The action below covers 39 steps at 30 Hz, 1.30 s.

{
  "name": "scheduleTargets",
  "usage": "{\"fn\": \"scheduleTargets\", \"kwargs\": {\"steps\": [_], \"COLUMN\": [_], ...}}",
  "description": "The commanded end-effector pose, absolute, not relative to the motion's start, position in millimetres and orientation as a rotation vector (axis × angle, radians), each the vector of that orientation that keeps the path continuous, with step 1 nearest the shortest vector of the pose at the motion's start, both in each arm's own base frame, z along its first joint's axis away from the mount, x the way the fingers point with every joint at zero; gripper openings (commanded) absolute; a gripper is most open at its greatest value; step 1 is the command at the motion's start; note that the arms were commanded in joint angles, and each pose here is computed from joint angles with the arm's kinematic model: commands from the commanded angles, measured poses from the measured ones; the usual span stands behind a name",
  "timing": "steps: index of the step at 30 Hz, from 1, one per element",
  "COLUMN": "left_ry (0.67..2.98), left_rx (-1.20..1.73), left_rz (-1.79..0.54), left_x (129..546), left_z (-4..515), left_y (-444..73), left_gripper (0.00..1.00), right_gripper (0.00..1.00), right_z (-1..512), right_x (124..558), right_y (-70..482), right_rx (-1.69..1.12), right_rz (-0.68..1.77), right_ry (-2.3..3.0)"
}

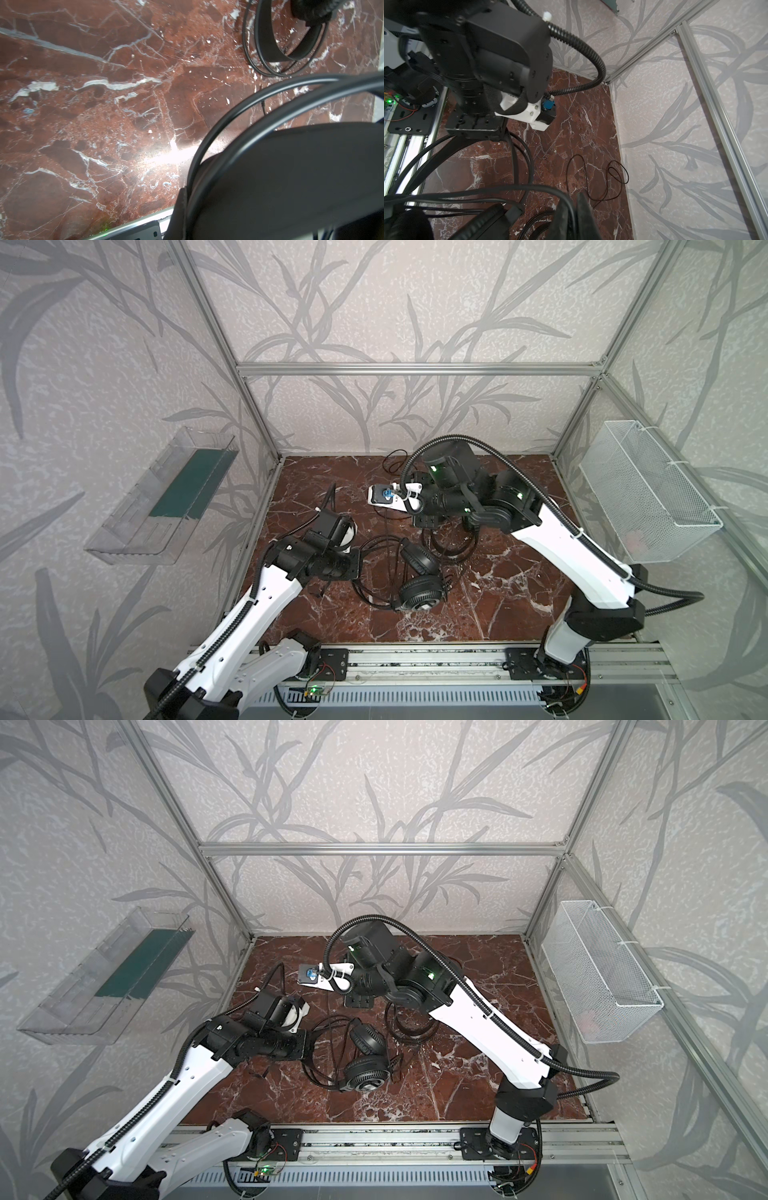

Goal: Wrap the headphones

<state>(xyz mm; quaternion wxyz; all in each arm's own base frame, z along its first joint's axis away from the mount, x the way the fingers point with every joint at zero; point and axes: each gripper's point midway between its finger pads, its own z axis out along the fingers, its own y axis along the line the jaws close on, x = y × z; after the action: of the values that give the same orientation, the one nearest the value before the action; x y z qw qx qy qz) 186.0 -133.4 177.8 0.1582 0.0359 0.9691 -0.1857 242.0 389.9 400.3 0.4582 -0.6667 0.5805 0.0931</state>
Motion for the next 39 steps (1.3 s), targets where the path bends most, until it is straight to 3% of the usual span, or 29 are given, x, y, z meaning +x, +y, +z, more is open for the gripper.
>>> {"fn": "scheduleTargets", "kwargs": {"steps": [1,9,16,22,29,39], "left_ry": [2.748,2.696,2.651,2.638,2.613,2.597], "left_rx": [0.2,0.228,0.227,0.235,0.236,0.212], "left_rz": [-0.608,-0.611,-0.63,-0.649,-0.687,-0.673], "left_x": [176.6,168.5,162.4,156.6,148.0,131.5], "left_z": [184.1,199.1,210.7,222.7,239.5,258.4], "left_y": [-144.2,-140.0,-136.5,-135.6,-134.4,-121.5], "left_gripper": [0.0,0.0,0.0,0.0,0.0,0.0], "right_gripper": [0.12,0.17,0.37,0.46,0.51,0.53], "right_z": [403.2,366.6,332.1,307.7,269.9,233.0], "right_x": [267.7,324.2,370.7,412.1,466.5,503.3], "right_y": [399.8,396.3,382.4,365.3,341.1,322.9], "right_rx": [-1.567,-1.465,-1.338,-1.198,-1.081,-0.948], "right_rz": [0.25,0.198,0.171,0.172,0.067,0.062], "right_ry": [1.453,1.606,1.725,1.825,1.941,2.044]}}
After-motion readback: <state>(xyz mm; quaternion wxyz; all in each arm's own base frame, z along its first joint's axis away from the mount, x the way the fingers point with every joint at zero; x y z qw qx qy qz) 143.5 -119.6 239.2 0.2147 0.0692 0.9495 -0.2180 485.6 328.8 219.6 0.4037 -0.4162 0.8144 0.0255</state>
